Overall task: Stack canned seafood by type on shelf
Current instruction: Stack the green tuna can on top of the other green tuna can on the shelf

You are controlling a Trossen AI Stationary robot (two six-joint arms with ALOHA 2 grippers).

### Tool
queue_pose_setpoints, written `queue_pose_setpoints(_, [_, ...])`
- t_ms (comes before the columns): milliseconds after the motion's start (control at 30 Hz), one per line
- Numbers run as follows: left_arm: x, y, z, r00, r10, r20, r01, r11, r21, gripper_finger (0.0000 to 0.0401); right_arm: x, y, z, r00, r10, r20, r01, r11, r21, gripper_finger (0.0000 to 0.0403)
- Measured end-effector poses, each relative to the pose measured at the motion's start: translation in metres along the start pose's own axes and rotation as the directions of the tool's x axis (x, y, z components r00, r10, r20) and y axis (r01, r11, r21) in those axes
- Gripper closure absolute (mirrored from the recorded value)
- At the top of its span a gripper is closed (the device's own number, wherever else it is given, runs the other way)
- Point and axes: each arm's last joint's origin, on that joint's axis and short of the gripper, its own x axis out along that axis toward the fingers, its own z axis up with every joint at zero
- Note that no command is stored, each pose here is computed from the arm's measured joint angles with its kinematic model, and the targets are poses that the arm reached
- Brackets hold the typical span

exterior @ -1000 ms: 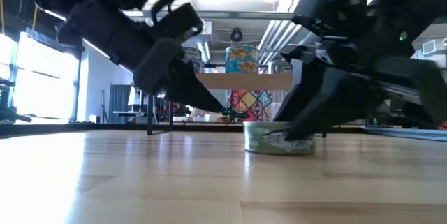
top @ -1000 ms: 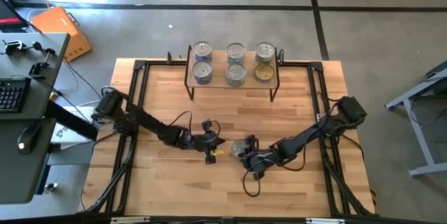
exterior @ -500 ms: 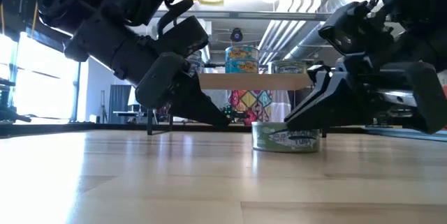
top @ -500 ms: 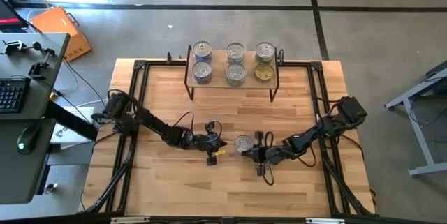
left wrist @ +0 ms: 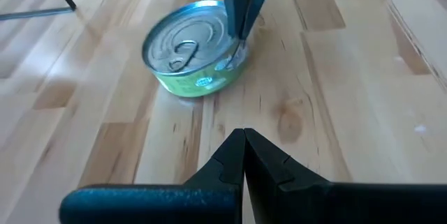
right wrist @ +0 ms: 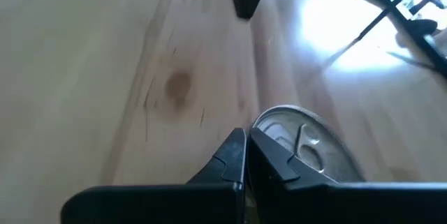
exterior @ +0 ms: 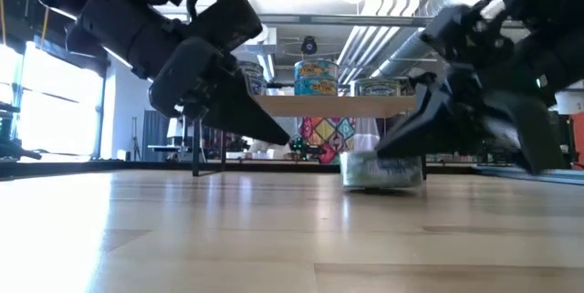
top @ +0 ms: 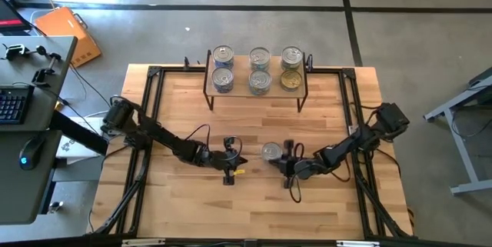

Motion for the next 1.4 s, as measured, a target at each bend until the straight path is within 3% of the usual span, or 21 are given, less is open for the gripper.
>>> queue_pose_setpoints(367, [-0.001,-0.001,0.004,1.0,0.0,0.03,0.0,1.0,0.002,0.0401,-0.006,-0.004,0.012,0.998,0.023,0.053,-0.025,0.999,0.039,0.0402])
queue_pose_setpoints(700, [-0.003,0.0,0.014,0.988,0.07,0.137,-0.081,0.994,0.077,0.0401,-0.006,-0.005,0.018,0.995,0.005,0.103,-0.01,0.999,0.042,0.0402])
queue_pose_setpoints(933, [-0.003,-0.001,0.014,0.989,0.067,0.134,-0.077,0.994,0.073,0.0401,-0.016,-0.015,0.033,0.981,-0.11,0.162,0.115,0.993,-0.021,0.0403])
queue_pose_setpoints(1400, [-0.003,-0.002,0.013,0.989,0.065,0.129,-0.075,0.994,0.074,0.0401,-0.073,-0.063,0.066,0.961,-0.183,0.208,0.215,0.966,-0.146,0.0403])
